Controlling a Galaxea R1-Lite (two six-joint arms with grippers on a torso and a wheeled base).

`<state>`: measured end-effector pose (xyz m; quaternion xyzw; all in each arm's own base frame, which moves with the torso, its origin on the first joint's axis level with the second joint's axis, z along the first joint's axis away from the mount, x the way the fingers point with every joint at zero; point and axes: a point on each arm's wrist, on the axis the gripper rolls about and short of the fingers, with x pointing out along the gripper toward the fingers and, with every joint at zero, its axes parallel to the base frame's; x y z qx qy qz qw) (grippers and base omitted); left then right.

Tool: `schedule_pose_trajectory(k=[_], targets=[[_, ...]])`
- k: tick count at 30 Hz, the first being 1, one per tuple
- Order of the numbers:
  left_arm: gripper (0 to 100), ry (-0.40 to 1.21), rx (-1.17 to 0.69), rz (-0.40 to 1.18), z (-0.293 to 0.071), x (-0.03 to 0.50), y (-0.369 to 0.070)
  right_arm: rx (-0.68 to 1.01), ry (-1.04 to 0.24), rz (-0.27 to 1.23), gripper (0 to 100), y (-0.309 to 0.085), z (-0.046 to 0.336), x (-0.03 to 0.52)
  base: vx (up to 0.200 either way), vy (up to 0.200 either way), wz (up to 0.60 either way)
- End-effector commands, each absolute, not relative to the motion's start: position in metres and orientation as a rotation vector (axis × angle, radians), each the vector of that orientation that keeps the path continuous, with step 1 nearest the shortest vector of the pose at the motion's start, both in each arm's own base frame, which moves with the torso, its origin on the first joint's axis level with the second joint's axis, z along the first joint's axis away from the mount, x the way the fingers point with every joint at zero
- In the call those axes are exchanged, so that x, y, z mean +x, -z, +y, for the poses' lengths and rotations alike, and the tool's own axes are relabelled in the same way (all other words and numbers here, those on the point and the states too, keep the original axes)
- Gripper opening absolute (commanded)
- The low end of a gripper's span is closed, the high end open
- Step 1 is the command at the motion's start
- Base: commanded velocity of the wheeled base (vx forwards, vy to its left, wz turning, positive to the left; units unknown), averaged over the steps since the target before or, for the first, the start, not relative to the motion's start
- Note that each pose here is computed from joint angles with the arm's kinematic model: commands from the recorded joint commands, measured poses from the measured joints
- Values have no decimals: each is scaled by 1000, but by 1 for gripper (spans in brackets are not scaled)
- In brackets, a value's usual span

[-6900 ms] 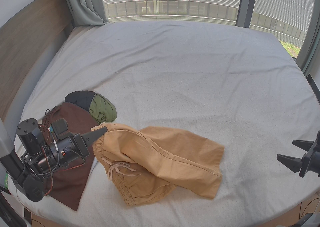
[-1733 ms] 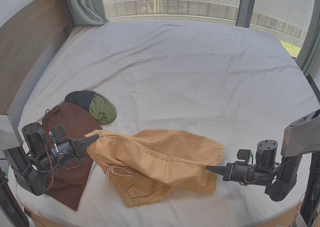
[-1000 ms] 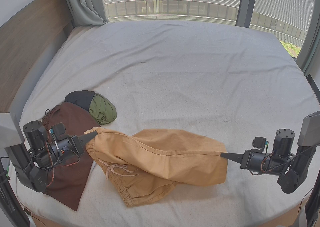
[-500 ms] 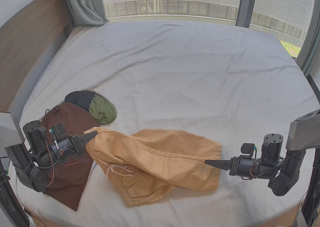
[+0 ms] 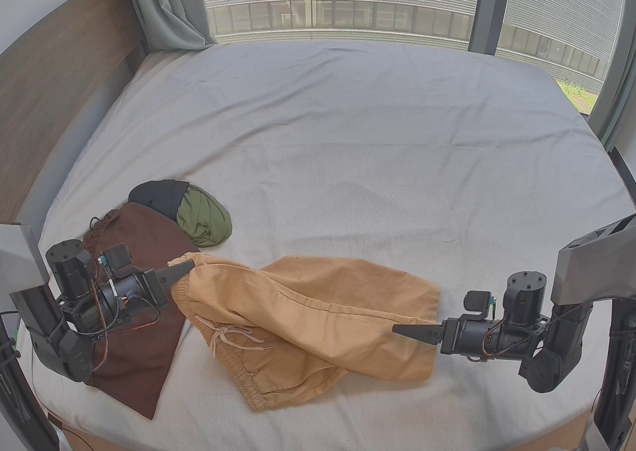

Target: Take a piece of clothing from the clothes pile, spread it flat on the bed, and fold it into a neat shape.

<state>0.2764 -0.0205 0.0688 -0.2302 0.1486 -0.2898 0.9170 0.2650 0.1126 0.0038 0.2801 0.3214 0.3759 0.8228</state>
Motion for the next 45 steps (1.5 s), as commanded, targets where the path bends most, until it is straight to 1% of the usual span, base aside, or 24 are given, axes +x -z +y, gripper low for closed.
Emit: schedule_pose_trajectory(k=[1, 13, 14, 27, 36, 45], targets=[[0, 597, -473, 306, -21, 276, -69, 585, -788, 699, 100, 5, 122, 266, 0, 0, 0], [0, 598, -474, 307, -21, 276, -69, 602, -769, 685, 100, 3, 124, 270, 0, 0, 0], [0, 598, -475, 308, -21, 276, -68, 602, -770, 682, 0, 3, 125, 271, 0, 0, 0], [0, 601, -474, 306, -22, 276, -69, 602, -756, 653, 0, -3, 122, 272, 0, 0, 0], [0, 629, -465, 277, -26, 280, -76, 620, -776, 558, 0, -36, 120, 269, 0, 0, 0], [0, 662, -435, 180, -29, 292, -96, 622, -807, 467, 0, -63, 118, 265, 0, 0, 0]])
